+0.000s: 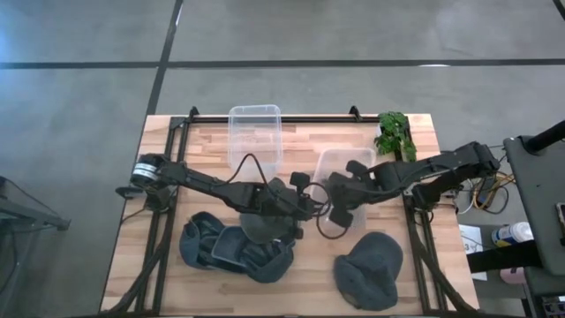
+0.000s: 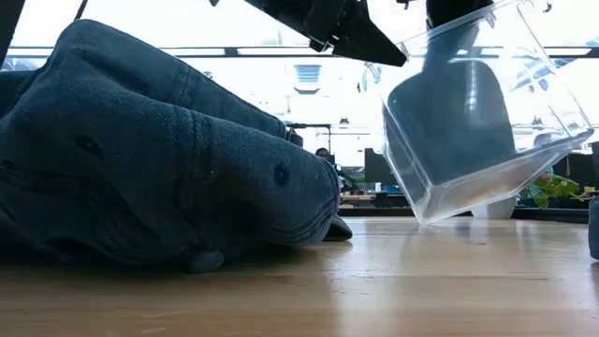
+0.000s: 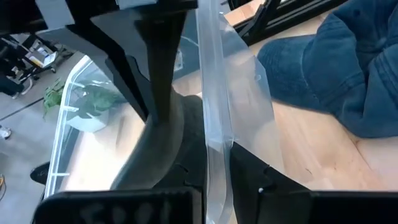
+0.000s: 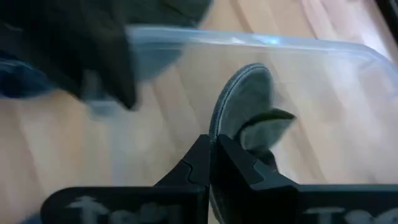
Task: Pick & Place hat
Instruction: Adjust the gray cap in the right bin, then adjust the right bin
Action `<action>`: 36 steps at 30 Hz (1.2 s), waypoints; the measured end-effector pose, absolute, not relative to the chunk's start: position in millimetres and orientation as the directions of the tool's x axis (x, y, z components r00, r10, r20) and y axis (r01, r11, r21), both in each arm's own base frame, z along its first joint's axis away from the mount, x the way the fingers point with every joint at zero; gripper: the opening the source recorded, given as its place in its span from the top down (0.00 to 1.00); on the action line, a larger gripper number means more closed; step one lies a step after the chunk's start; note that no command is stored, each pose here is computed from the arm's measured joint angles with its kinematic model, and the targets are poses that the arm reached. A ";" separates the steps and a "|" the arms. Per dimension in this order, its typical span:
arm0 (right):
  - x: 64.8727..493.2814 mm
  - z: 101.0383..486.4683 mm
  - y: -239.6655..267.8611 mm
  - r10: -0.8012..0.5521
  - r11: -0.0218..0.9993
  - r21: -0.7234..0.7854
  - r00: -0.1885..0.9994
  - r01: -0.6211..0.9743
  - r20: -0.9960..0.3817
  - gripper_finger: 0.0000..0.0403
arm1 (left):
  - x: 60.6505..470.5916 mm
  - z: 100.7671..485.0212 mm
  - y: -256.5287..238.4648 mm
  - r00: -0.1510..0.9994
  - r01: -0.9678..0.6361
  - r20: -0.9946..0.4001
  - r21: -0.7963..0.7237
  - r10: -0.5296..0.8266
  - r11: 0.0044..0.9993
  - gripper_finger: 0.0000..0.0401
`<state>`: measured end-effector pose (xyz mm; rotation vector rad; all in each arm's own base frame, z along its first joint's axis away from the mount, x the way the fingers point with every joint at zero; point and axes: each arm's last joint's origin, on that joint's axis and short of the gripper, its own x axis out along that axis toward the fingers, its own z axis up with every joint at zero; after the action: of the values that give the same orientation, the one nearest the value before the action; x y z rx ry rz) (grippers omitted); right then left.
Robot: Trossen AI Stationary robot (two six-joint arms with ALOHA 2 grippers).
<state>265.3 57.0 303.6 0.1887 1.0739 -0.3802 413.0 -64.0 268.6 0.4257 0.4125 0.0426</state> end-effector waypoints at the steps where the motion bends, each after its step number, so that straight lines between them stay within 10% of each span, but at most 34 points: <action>1: 265.8 304.0 57.3 -0.207 0.920 -0.028 0.426 0.390 -0.881 0.97 | 413.2 267.9 -64.6 0.915 0.040 -0.382 0.405 0.129 0.913 0.90; 20: 257.6 293.3 65.2 -0.134 0.958 -0.023 0.372 0.287 -0.918 0.65 | 404.7 280.2 -93.4 0.870 -0.070 -0.388 0.515 0.305 0.855 0.65; 36: 213.9 303.2 55.5 -0.227 0.881 -0.069 0.290 0.469 -0.930 0.70 | 389.2 266.7 -79.9 0.687 -0.179 -0.543 0.519 0.484 0.836 0.65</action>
<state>213.9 55.5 303.2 0.2343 1.1903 -0.4697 389.2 -79.9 266.7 0.4529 0.7255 0.3852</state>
